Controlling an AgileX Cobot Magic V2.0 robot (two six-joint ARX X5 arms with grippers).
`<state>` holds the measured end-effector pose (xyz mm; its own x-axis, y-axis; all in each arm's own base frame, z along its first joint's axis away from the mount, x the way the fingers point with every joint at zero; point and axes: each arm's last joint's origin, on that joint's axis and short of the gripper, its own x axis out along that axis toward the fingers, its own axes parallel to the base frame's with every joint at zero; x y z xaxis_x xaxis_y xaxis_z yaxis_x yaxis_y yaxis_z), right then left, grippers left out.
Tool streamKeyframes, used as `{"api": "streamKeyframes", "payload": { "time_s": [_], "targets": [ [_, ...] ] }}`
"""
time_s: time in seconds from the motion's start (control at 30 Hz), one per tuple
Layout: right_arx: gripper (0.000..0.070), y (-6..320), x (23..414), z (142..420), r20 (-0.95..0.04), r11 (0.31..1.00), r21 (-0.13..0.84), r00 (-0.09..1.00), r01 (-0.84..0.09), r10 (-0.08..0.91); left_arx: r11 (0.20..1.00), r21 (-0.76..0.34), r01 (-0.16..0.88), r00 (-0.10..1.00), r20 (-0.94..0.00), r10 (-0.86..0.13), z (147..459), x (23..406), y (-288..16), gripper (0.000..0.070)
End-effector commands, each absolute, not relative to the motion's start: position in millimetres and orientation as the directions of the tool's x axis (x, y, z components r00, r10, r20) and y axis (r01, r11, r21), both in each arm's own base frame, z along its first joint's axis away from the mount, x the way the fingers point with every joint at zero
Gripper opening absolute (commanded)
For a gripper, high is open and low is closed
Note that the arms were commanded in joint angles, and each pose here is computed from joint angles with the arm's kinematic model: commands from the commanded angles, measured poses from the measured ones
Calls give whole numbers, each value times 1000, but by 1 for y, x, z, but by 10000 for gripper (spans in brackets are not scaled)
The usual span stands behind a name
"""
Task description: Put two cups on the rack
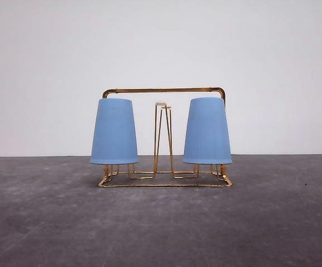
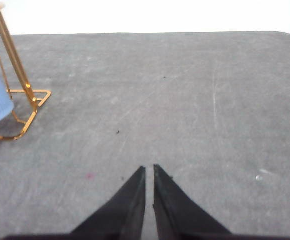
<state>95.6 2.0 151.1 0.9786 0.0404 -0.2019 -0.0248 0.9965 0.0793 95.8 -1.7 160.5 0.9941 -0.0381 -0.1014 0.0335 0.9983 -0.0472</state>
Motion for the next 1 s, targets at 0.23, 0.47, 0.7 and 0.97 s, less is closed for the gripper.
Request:
{"api": "streamKeyframes", "payload": {
  "time_s": [0.23, 0.47, 0.7, 0.97],
  "targets": [
    [25, 2, 96, 152, -148, 996, 80, 988, -27, 38, 999, -40, 33, 994, -102, -37, 157, 97, -2, 0],
    [25, 2, 96, 153, -147, 996, 80, 988, -26, 38, 999, -40, 33, 994, -102, -37, 157, 97, -2, 0],
    [26, 2, 96, 153, -147, 996, 80, 988, -28, 40, 999, -40, 33, 994, -101, -37, 157, 97, -2, 0],
    [25, 2, 96, 153, -147, 996, 80, 988, -28, 40, 999, -40, 33, 994, -101, -37, 157, 97, -2, 0]
  ]
}}
